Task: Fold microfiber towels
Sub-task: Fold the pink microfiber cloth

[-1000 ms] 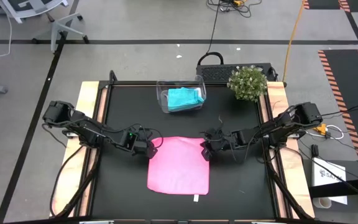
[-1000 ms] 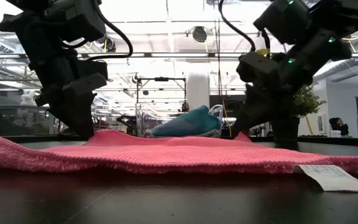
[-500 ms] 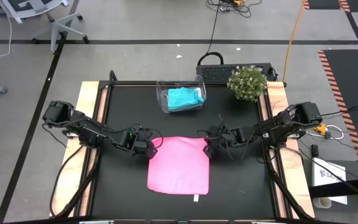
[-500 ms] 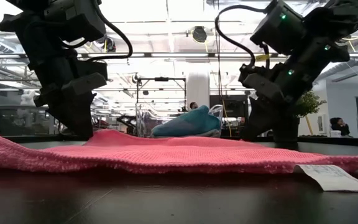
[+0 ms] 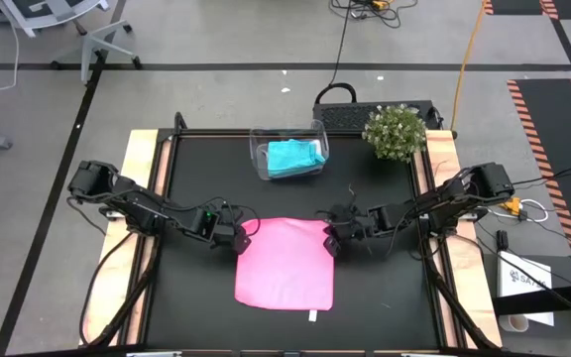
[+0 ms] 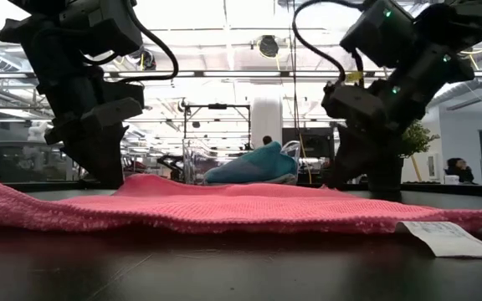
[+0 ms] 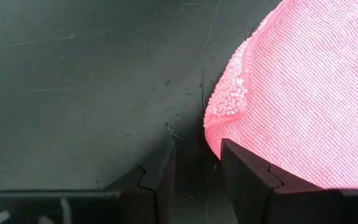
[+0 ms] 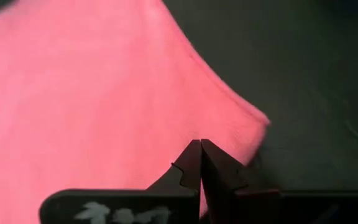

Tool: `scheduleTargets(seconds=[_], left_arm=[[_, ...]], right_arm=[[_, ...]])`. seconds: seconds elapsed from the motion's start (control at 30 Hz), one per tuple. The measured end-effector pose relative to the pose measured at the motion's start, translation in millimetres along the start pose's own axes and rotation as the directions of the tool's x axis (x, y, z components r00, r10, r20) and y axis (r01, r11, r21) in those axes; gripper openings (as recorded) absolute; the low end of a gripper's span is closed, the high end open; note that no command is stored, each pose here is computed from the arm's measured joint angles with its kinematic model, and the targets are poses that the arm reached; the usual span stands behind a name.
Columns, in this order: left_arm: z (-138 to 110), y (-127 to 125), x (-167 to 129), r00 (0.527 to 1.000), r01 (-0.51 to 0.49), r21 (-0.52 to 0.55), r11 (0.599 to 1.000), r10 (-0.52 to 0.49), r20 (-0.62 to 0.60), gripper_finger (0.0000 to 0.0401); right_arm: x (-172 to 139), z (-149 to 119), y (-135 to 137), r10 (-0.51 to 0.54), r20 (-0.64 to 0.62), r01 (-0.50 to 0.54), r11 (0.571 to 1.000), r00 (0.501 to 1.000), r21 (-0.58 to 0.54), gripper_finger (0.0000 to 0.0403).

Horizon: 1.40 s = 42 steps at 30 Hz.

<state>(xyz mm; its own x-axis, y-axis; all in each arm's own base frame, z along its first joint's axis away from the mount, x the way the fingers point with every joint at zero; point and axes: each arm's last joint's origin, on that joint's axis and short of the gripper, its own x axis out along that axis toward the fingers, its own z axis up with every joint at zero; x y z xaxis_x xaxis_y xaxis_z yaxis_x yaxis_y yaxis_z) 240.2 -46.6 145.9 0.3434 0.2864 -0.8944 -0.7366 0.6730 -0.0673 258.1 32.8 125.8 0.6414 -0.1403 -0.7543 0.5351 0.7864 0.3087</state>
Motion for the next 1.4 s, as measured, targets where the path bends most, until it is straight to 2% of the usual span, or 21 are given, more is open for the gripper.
scheduleTargets(seconds=[0.33, 0.57, 0.63, 0.73, 0.9, 0.97, 1.13, 1.4], left_arm=[[0, 0, 0, 1.000, -0.004, 0.002, 1.000, 0.004, -0.003, 0.0131], [-2, 4, 0, 0.999, -0.032, 0.011, 0.999, 0.032, -0.031, 0.0131], [-3, 6, -1, 0.998, -0.046, 0.011, 0.999, 0.047, -0.042, 0.0131], [-2, 8, -4, 0.997, -0.041, -0.017, 0.999, 0.040, -0.068, 0.0131], [9, 9, -7, 0.999, 0.021, -0.064, 0.998, -0.024, -0.041, 0.0131], [14, 9, -8, 0.999, 0.051, -0.021, 0.998, -0.052, -0.017, 0.0131], [23, 8, -6, 0.994, 0.107, 0.169, 0.980, -0.109, 0.004, 0.0131], [37, 17, 0, 0.988, 0.153, 0.227, 0.962, -0.149, -0.035, 0.0132]], right_arm=[[22, -4, -14, -0.103, -0.024, 0.100, 0.991, 0.994, -0.093, 0.0000], [11, 7, -23, -0.121, -0.018, 0.119, 0.989, 0.993, -0.089, 0.0000], [4, 11, -23, -0.107, -0.010, 0.106, 0.991, 0.994, -0.085, 0.0000], [-7, 20, -19, -0.027, 0.013, 0.028, 0.996, 1.000, -0.083, 0.0000], [-16, 25, -17, 0.058, 0.003, -0.057, 0.993, 0.998, -0.108, 0.0001], [-17, 26, -17, 0.079, -0.013, -0.080, 0.989, 0.997, -0.128, 0.0006], [-15, 30, -25, 0.088, -0.045, -0.093, 0.989, 0.995, -0.116, 0.0043], [-14, 38, -40, 0.050, -0.049, -0.054, 0.995, 0.998, -0.083, 0.0120]])
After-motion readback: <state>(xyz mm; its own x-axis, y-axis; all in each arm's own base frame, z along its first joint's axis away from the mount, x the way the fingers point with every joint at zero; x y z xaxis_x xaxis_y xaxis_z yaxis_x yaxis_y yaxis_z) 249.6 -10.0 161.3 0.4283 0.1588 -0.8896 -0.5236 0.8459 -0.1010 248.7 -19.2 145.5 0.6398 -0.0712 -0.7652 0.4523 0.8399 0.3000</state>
